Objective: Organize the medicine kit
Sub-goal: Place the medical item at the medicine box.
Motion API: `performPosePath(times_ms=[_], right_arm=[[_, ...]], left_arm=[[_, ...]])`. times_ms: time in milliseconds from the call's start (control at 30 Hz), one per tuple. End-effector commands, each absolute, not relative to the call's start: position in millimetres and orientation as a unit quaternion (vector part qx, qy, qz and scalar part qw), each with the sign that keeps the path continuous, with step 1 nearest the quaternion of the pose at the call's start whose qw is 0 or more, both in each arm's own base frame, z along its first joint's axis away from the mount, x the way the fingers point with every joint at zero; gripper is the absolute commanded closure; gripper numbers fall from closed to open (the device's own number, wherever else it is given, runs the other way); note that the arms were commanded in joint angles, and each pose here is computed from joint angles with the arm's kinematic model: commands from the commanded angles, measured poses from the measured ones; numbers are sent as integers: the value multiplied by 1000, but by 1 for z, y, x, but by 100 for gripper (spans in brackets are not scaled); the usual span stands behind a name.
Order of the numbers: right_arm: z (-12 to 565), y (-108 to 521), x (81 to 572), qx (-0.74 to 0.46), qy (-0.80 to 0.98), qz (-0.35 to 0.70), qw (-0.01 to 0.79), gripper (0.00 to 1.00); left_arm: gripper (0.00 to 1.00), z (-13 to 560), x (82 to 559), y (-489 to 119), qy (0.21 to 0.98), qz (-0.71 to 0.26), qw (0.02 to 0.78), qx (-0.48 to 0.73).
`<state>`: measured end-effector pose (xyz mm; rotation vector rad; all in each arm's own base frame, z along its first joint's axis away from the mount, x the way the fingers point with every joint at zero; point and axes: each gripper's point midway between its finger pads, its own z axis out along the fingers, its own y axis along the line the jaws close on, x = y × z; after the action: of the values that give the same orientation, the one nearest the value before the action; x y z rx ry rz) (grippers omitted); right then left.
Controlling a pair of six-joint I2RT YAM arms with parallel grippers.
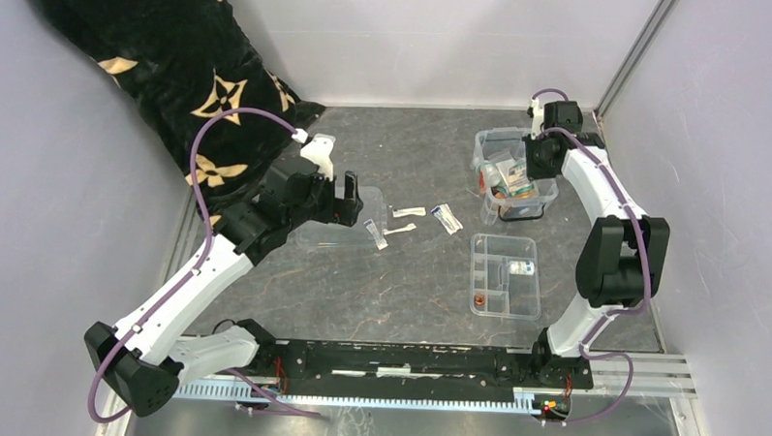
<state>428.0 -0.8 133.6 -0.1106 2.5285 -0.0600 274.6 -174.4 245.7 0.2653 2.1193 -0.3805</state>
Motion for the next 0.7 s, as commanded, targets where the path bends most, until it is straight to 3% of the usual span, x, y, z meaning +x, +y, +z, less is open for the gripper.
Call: performPosePath(times_ms=[0,67,200,467,667], right_arm=[[165,-10,420,-25,943,-44,329,78],[171,-14,418,-20,941,-55,333,66],[186,-23,418,-10,934,-78,348,60],[223,-10,422,-17,911,-44,410,59],[204,-9,428,-5,917,-37,397,64]], left_arm=[[0,243,275,-182,862,-168,463,120],[0,242,275,-185,863,-171,459,122],[0,241,275,-186,864,-173,457,123],[0,235,279,-189,869,-173,450,115],[0,227,281,-194,876,-176,435,112]])
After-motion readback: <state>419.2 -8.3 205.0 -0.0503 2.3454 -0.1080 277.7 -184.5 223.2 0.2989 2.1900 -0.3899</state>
